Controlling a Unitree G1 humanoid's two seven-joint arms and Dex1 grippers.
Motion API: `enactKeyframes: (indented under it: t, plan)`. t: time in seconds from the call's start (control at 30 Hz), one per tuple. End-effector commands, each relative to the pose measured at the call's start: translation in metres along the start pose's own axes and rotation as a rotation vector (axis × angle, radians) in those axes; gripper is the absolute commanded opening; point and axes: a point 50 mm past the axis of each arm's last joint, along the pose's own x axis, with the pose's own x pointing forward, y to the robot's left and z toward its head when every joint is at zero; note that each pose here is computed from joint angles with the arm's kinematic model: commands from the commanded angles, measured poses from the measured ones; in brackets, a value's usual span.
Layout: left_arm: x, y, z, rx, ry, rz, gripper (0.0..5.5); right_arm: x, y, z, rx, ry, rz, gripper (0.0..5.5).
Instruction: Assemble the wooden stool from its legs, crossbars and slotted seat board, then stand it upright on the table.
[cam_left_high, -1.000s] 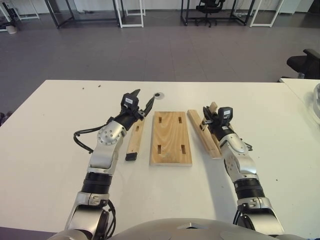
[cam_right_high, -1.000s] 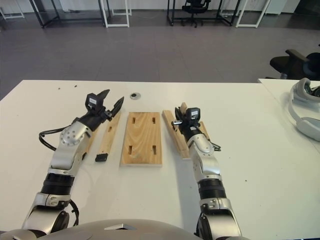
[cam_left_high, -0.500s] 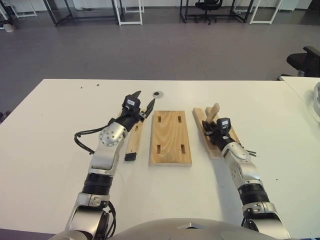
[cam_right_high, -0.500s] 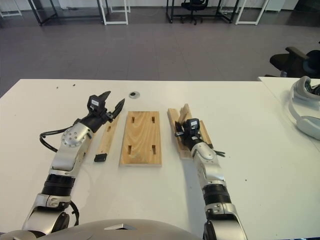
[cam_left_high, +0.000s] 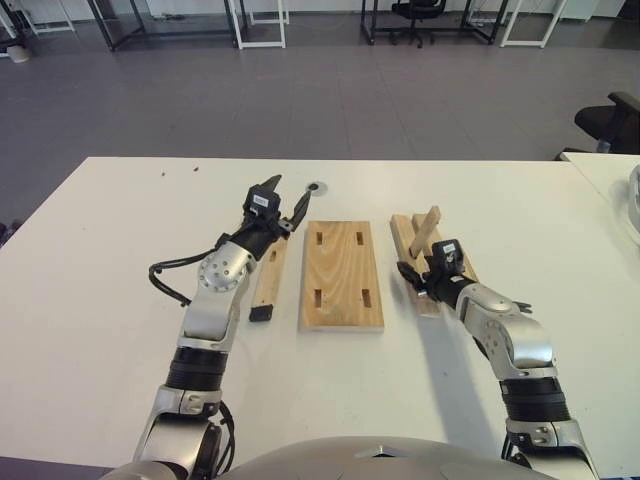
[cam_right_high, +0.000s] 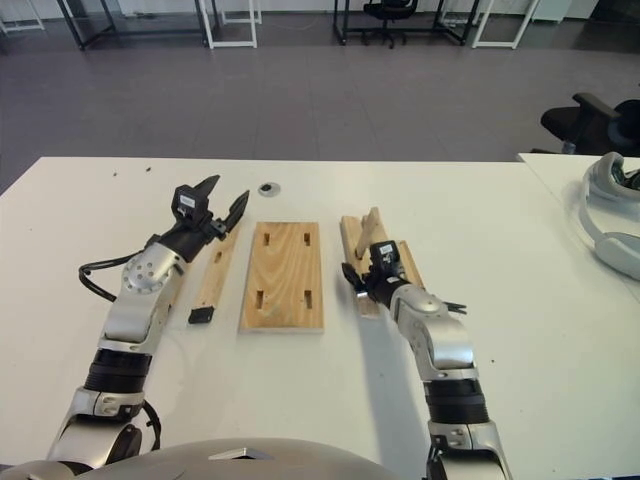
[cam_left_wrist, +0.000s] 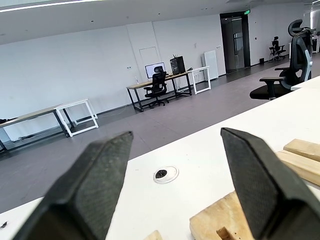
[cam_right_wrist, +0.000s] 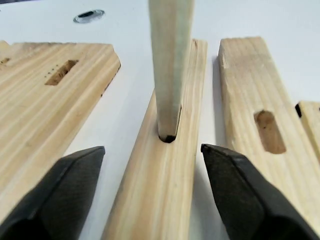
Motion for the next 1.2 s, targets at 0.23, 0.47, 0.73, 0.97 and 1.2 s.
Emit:
enactKeyframes:
  t: [0.23, 0.47, 0.73, 0.97, 1.2]
  plan:
    - [-0.002, -0.003, 0.001, -0.035, 0.011, 0.019, 3.23, -0.003, 0.002, -0.018, -0.043, 0.152, -0.040, 2.98]
    - [-0.005, 0.002, 0.008, -0.305, 0.027, 0.042, 3.23, 0.000, -0.005, -0.004, -0.106, 0.093, -0.036, 2.07]
    - [-0.004, -0.005, 0.026, -1.040, -0.044, -0.073, 3.97, -0.021, 0.022, 0.071, -0.402, -0.319, 0.272, 2.07]
    - [0.002, -0.014, 0.043, -1.336, -0.076, -0.125, 3.99, -0.042, 0.058, 0.087, -0.500, -0.491, 0.541, 2.07]
    - [-0.005, -0.025, 0.049, -1.363, -0.057, -0.163, 3.44, -0.049, 0.071, 0.084, -0.490, -0.515, 0.608, 2.07]
